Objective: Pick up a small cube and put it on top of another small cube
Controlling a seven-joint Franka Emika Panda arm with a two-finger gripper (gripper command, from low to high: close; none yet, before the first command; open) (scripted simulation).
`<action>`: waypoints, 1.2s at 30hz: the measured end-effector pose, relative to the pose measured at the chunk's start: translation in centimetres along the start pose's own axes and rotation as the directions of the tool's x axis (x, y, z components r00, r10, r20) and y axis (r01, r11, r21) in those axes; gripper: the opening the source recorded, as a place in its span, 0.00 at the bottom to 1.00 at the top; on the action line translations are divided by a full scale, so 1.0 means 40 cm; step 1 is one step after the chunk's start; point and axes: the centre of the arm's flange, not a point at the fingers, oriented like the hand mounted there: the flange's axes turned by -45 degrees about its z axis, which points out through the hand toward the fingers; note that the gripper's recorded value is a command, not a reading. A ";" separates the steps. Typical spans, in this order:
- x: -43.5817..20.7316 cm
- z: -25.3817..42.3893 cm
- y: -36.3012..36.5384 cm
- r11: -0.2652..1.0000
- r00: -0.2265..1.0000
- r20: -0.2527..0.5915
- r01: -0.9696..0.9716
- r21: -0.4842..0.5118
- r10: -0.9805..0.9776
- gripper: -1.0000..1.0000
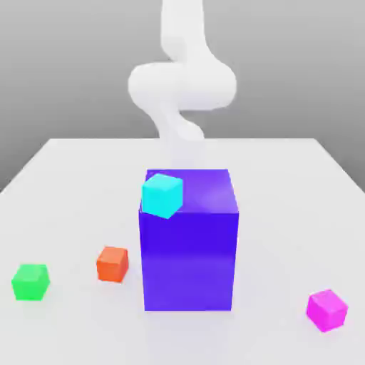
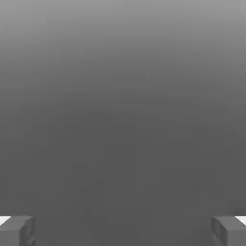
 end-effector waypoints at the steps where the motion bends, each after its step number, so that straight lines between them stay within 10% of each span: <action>1: -0.003 0.053 -0.025 1.000 0.999 0.030 0.014 -0.007 -0.013 0.50; 19: -0.407 0.768 -0.457 0.961 0.843 0.463 0.255 0.104 -0.274 0.50; 32: -0.844 1.019 -0.636 0.924 0.697 0.607 0.268 0.274 -0.382 0.50; 33: -0.860 1.033 -0.636 0.923 0.696 0.607 0.269 0.274 -0.383 0.00; 36: -0.860 1.033 -0.636 0.923 0.696 0.607 0.269 0.274 -0.383 0.00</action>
